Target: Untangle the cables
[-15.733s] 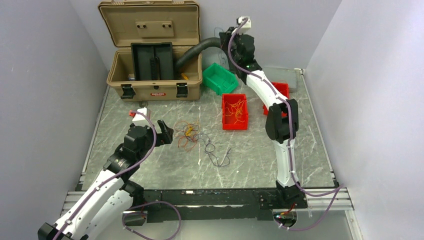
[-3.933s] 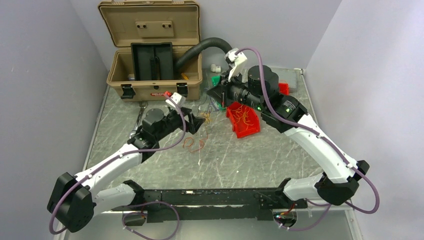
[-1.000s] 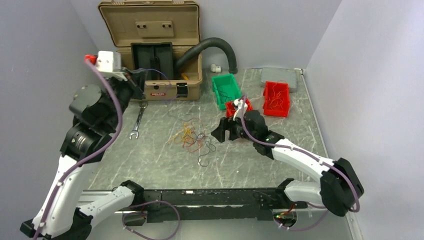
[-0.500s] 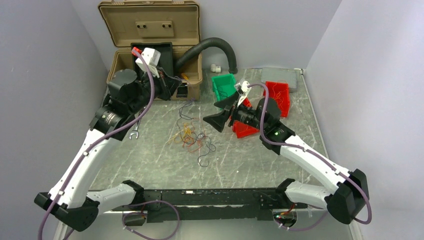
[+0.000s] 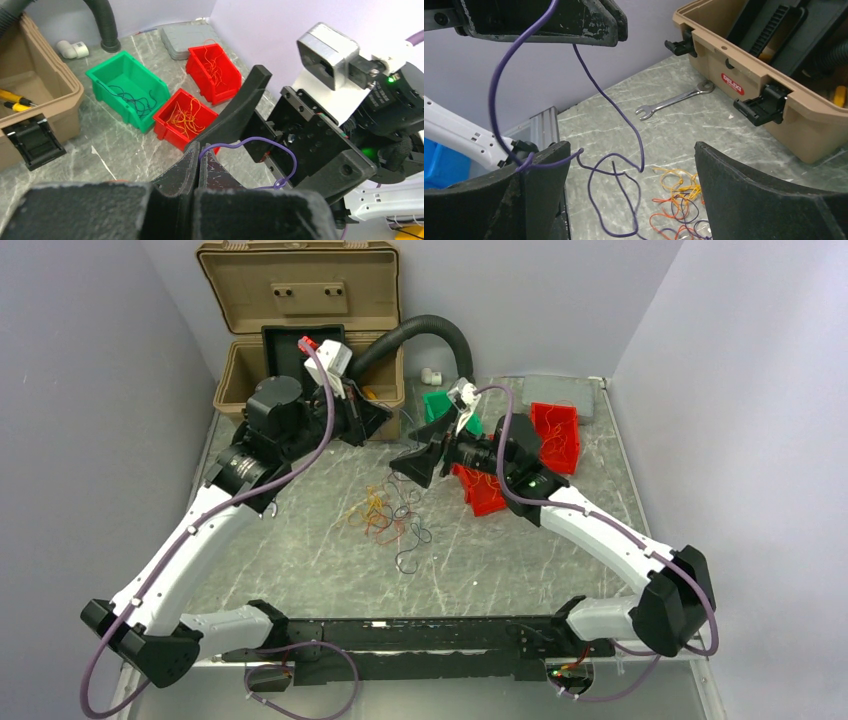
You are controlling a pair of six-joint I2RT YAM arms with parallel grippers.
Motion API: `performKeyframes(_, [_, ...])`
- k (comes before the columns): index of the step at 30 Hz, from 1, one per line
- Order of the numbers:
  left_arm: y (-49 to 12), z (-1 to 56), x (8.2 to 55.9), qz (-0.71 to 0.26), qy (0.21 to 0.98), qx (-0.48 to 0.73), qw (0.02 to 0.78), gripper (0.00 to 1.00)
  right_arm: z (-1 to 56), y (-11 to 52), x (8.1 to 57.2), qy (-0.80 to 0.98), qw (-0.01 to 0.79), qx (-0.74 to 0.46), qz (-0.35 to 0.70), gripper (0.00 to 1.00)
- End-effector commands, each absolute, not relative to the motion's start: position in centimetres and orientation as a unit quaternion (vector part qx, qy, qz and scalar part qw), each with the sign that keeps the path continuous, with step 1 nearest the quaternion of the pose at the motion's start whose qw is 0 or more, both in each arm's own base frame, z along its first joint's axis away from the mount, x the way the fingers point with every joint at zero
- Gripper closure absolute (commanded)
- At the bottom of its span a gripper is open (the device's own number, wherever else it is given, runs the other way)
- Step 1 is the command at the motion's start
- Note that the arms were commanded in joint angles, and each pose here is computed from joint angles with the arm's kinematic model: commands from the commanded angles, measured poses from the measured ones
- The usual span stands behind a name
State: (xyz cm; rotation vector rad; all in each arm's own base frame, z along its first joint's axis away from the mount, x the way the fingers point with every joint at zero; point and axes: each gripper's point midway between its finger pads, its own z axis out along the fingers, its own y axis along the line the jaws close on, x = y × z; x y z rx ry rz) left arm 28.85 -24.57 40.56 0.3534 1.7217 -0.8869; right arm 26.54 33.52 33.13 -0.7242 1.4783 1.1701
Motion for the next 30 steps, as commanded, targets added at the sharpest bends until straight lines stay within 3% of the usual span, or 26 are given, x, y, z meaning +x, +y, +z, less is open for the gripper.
performKeyframes(1, [-25.8, 41.7, 28.5, -0.404, 0.71, 0.16, 0.554, 1.0, 35.9, 34.6, 25.6, 0.57, 0.542, -0.331, 0.521, 0.08])
performKeyframes(3, [-26.0, 41.7, 28.4, -0.407, 0.711, 0.163, 0.55, 1.0, 35.6, 34.7, 25.8, 0.574, 0.539, -0.326, 0.523, 0.24])
performKeyframes(9, [-26.4, 42.1, 27.6, -0.429, 0.702, 0.173, 0.541, 1.0, 35.4, 34.5, 26.0, 0.58, 0.542, -0.311, 0.523, 0.96])
performKeyframes(10, [-26.5, 42.0, 27.6, -0.43, 0.702, 0.173, 0.54, 1.0, 35.4, 34.4, 26.1, 0.582, 0.543, -0.305, 0.522, 1.0])
performKeyframes(11, [-26.4, 41.6, 27.6, -0.429, 0.705, 0.172, 0.538, 1.0, 35.4, 34.1, 26.2, 0.587, 0.546, -0.297, 0.519, 1.0])
performKeyframes(12, [-26.2, 41.2, 27.9, -0.424, 0.712, 0.162, 0.536, 0.94, 35.2, 33.8, 26.7, 0.595, 0.552, -0.284, 0.51, 1.0])
performKeyframes(17, [-22.8, 37.4, 29.3, -0.378, 0.745, 0.068, 0.545, 0.25, 33.3, 31.7, 30.3, 0.662, 0.564, -0.217, 0.443, 1.0])
performKeyframes(19, [-21.9, 36.6, 29.3, -0.38, 0.74, 0.053, 0.553, 0.1, 32.3, 30.5, 32.1, 0.691, 0.561, -0.19, 0.415, 1.0])
performKeyframes(24, [-20.5, 33.3, 29.4, -0.347, 0.772, 0.042, 0.531, 0.01, 31.9, 28.6, 36.5, 0.724, 0.557, -0.155, 0.376, 1.0])
performKeyframes(30, [-20.0, 28.6, 28.9, -0.332, 0.792, 0.034, 0.512, 0.01, 32.0, 27.2, 42.0, 0.736, 0.561, -0.121, 0.36, 1.0])
